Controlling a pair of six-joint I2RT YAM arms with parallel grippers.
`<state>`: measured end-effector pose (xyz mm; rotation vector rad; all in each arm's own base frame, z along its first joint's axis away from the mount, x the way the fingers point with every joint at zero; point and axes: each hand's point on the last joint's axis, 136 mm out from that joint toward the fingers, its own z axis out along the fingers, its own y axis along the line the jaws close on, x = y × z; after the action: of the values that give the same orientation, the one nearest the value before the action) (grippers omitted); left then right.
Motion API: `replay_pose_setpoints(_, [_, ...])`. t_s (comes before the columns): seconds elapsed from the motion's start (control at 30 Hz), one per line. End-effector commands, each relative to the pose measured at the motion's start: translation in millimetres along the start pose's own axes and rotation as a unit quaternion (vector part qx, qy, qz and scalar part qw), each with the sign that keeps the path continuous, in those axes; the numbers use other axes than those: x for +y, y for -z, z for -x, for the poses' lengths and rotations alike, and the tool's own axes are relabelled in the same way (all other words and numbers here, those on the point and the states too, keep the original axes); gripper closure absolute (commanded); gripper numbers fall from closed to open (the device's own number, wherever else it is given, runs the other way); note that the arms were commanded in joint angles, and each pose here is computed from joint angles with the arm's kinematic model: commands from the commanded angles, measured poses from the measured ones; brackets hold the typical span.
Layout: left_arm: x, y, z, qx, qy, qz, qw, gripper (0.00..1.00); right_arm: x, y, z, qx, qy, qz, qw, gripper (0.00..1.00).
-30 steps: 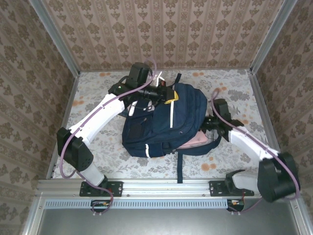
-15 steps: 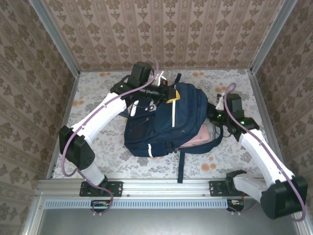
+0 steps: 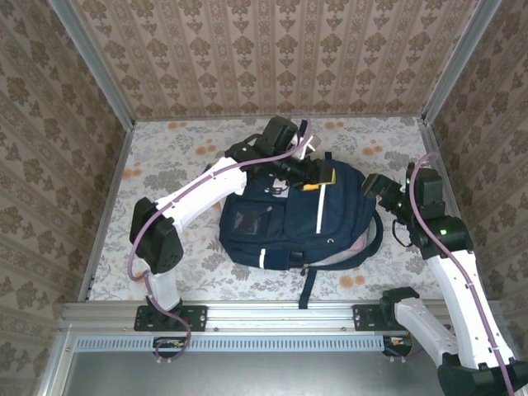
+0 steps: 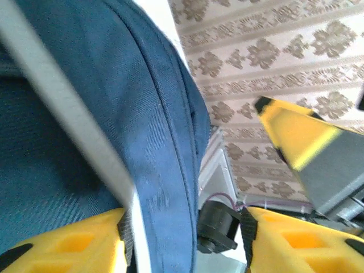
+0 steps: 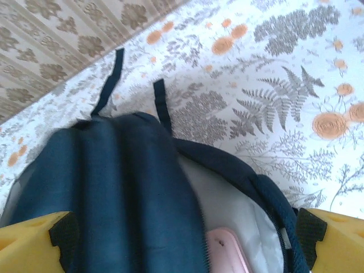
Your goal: Pack the student bag
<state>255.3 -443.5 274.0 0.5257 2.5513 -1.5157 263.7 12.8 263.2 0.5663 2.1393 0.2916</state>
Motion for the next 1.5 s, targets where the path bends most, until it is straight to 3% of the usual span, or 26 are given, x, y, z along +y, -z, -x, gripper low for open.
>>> replay_pose_setpoints(0.0, [0,61,32,-0.084,-0.066,0.041,0.993,0.42,3,10,7,-0.011,0.019,0.005,1.000,0.00])
replay_pose_setpoints(0.1, [34,111,54,-0.141,-0.064,0.114,0.981,0.38,15,5,4,0.001,0.031,0.031,0.999,0.00])
replay_pose_setpoints(0.2, [90,165,76,-0.207,-0.044,0.196,0.958,0.31,33,-2,0,0.019,0.053,0.062,0.996,0.00])
replay_pose_setpoints(0.23, [110,180,82,-0.224,-0.036,0.216,0.950,0.26,41,-6,-3,0.029,0.064,0.073,0.995,0.00])
replay_pose_setpoints(0.3, [168,215,94,-0.256,0.004,0.269,0.928,0.03,59,-14,-10,0.048,0.090,0.087,0.991,0.00])
replay_pose_setpoints(0.33, [196,225,97,-0.257,0.023,0.293,0.921,0.00,69,-18,-14,0.056,0.105,0.093,0.989,0.00])
replay_pose_setpoints(0.43, [267,230,99,-0.226,0.080,0.322,0.916,0.04,103,-30,-28,0.082,0.134,0.127,0.979,0.01])
replay_pose_setpoints(0.57, [317,214,105,-0.215,0.126,0.286,0.925,0.13,147,-57,-52,0.138,0.172,0.157,0.963,0.02])
replay_pose_setpoints(0.9, [381,176,110,-0.212,0.184,0.255,0.925,0.34,221,-145,-87,0.207,0.204,0.164,0.943,0.04])
replay_pose_setpoints(1.07, [399,182,93,-0.211,0.202,0.286,0.913,0.35,236,-195,-102,0.229,0.215,0.143,0.939,0.05])
replay_pose_setpoints(1.27, [396,195,82,-0.224,0.195,0.297,0.907,0.33,266,-246,-117,0.241,0.209,0.154,0.935,0.06])
replay_pose_setpoints(1.47, [401,210,71,-0.235,0.199,0.312,0.898,0.30,287,-275,-136,0.257,0.233,0.153,0.925,0.08])
